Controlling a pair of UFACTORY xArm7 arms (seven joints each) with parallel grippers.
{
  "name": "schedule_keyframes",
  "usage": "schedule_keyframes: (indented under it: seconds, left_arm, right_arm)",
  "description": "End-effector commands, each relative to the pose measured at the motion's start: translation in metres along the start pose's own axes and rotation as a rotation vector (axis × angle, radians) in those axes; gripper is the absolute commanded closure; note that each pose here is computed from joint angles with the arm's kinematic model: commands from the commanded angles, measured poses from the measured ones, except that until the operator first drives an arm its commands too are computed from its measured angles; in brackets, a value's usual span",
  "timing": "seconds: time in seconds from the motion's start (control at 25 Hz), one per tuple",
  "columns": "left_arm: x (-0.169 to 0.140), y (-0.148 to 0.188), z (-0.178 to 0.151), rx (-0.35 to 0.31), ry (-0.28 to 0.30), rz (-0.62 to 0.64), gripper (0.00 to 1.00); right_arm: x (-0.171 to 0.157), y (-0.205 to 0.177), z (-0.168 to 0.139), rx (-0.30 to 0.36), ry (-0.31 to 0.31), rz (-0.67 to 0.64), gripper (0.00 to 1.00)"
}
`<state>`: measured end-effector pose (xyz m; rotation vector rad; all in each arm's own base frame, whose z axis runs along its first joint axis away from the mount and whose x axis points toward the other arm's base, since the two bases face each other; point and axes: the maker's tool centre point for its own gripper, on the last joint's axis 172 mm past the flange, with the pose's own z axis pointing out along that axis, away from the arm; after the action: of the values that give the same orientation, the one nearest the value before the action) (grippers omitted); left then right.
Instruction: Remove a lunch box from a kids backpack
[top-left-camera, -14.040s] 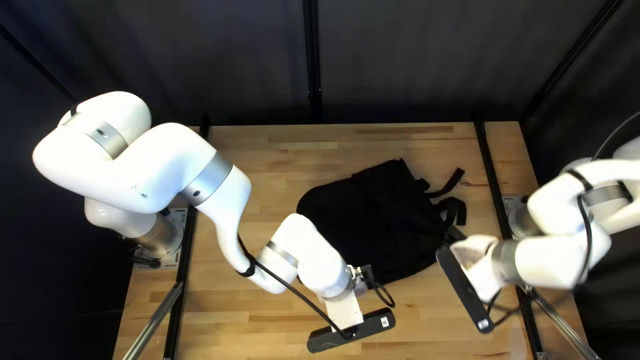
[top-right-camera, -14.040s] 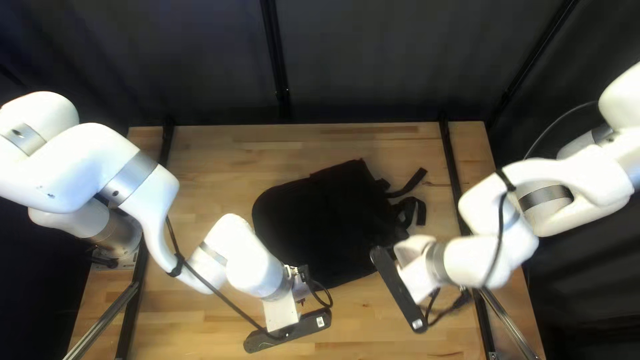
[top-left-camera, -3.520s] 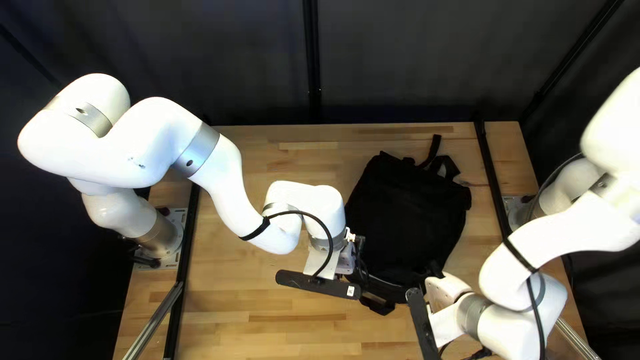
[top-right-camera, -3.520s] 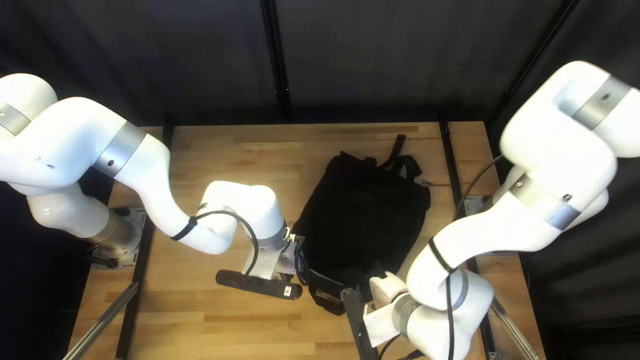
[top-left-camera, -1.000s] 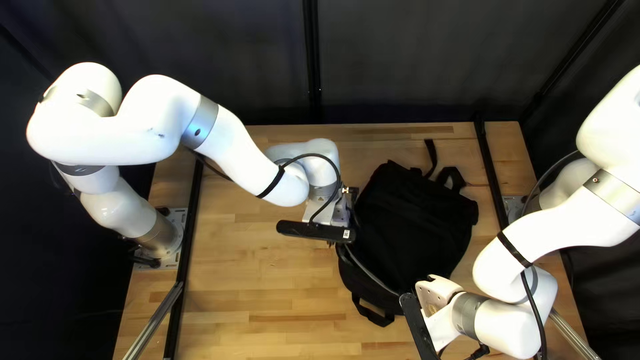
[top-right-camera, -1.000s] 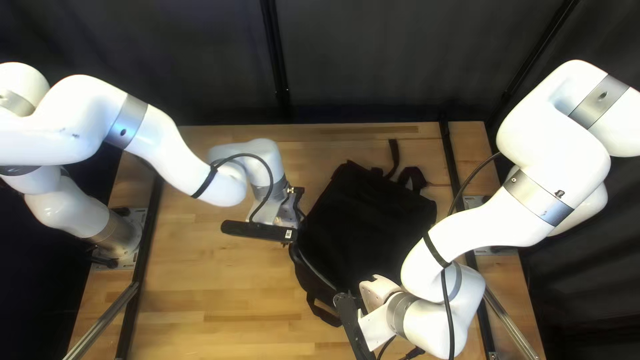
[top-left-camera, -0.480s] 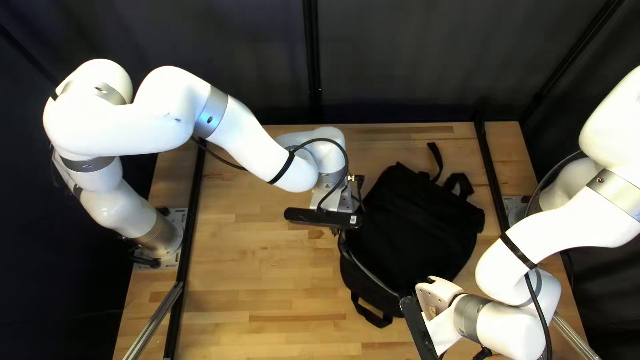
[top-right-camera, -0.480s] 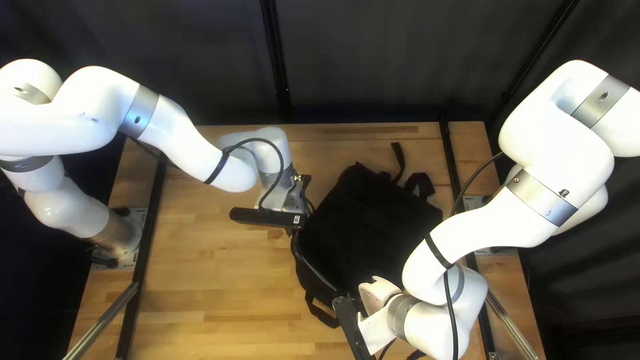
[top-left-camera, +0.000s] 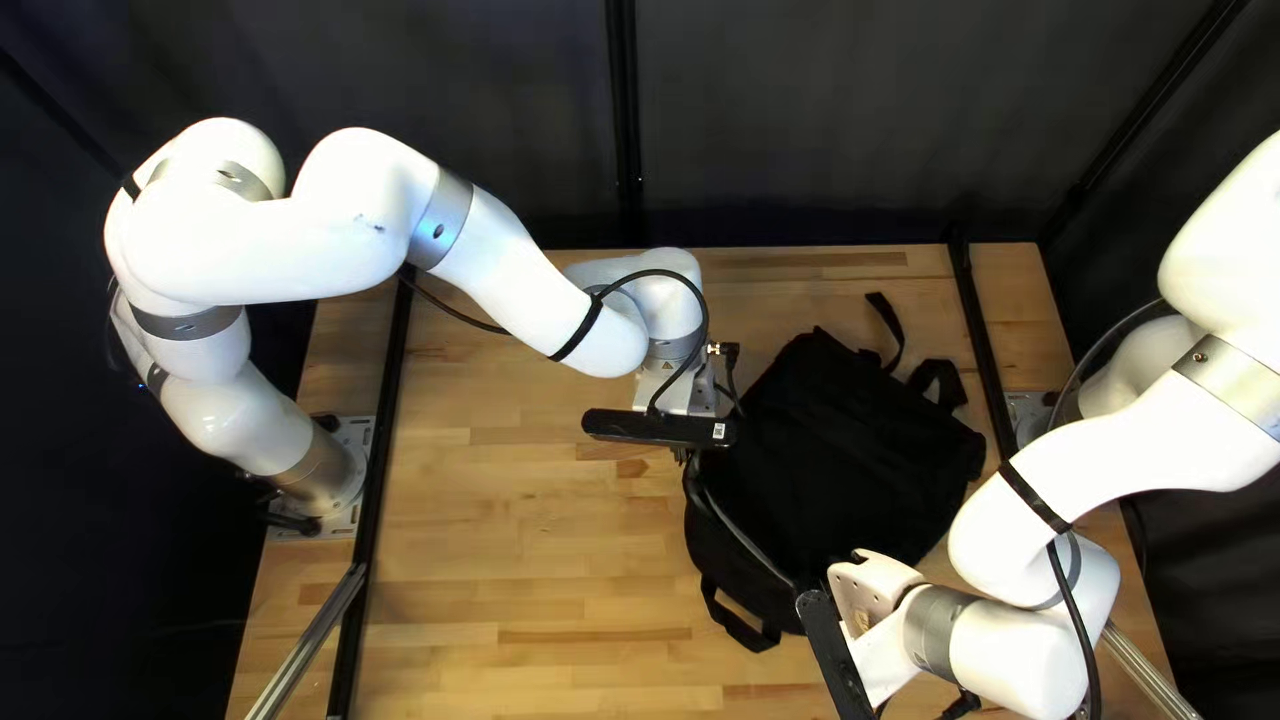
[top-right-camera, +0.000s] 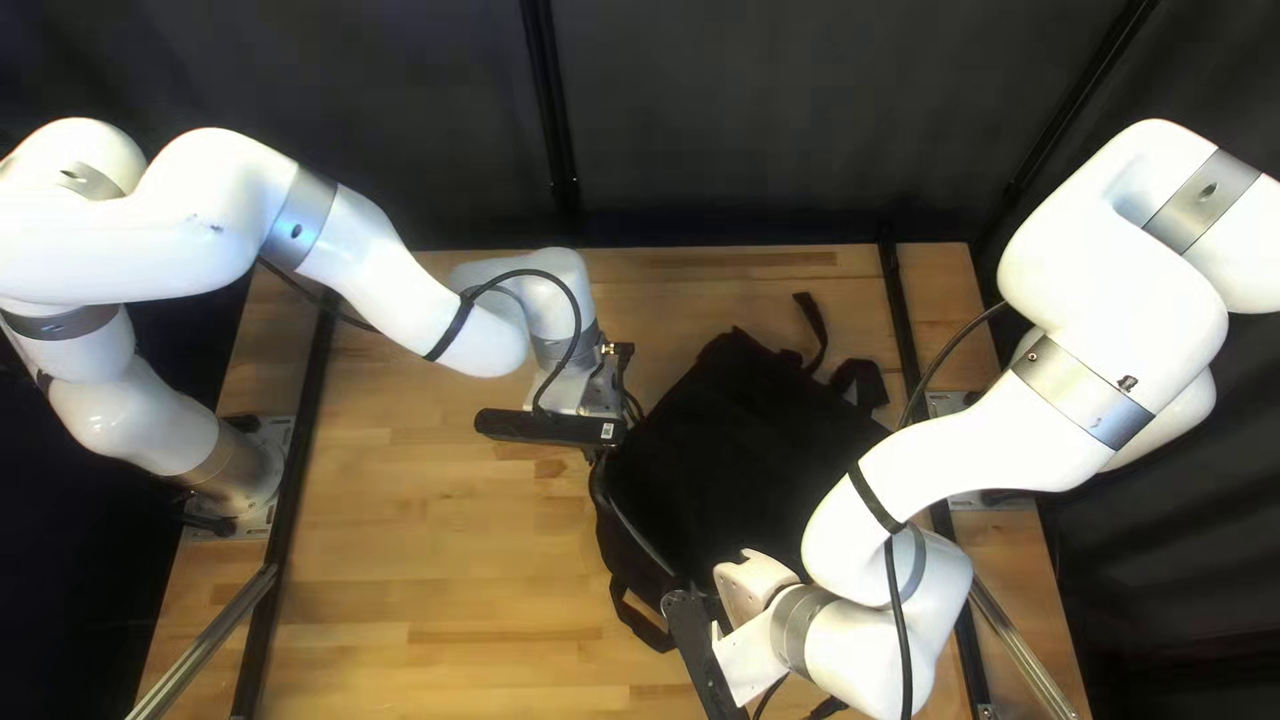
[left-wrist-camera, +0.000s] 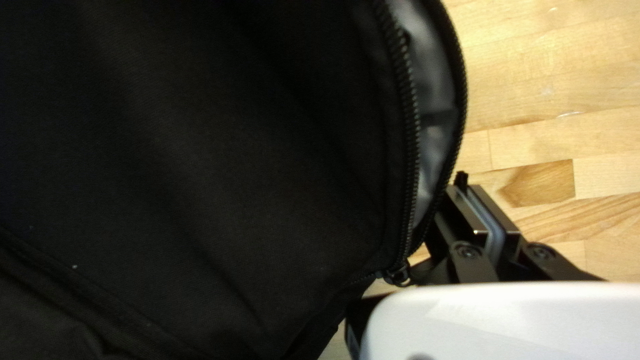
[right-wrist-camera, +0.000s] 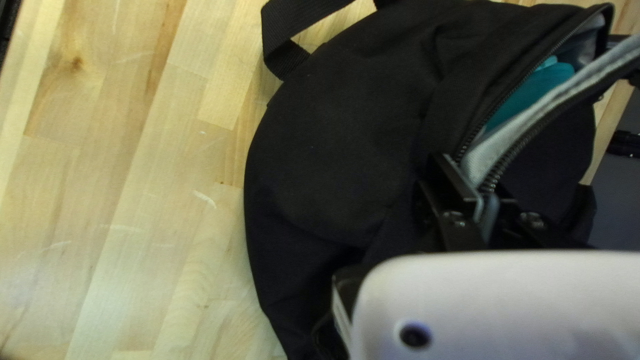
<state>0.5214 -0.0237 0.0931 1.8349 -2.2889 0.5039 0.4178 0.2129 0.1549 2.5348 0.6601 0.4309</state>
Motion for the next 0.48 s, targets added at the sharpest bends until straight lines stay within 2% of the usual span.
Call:
schedule_keyframes:
  seconds: [0.04,0.08,0.32,0.48]
  left_arm:
    - [0.003,-0.001,-0.001,0.003,-0.004,-0.002,0.64]
    - [0.006,-0.002,-0.004,0.004,-0.009,-0.006,0.0]
    - [0.029,0.003,-0.016,-0.007,-0.034,-0.021,0.0]
    - [0.055,0.012,-0.025,-0.026,-0.065,-0.035,0.0]
  right_arm:
    - [-0.001,0.002,0.0,0.0,-0.002,0.001,1.0]
    - [-0.002,0.003,0.0,0.0,-0.002,0.002,1.0]
    - [-0.005,0.004,0.001,0.001,-0.01,0.002,1.0]
    - [-0.012,0.005,0.004,0.003,-0.017,0.006,1.0]
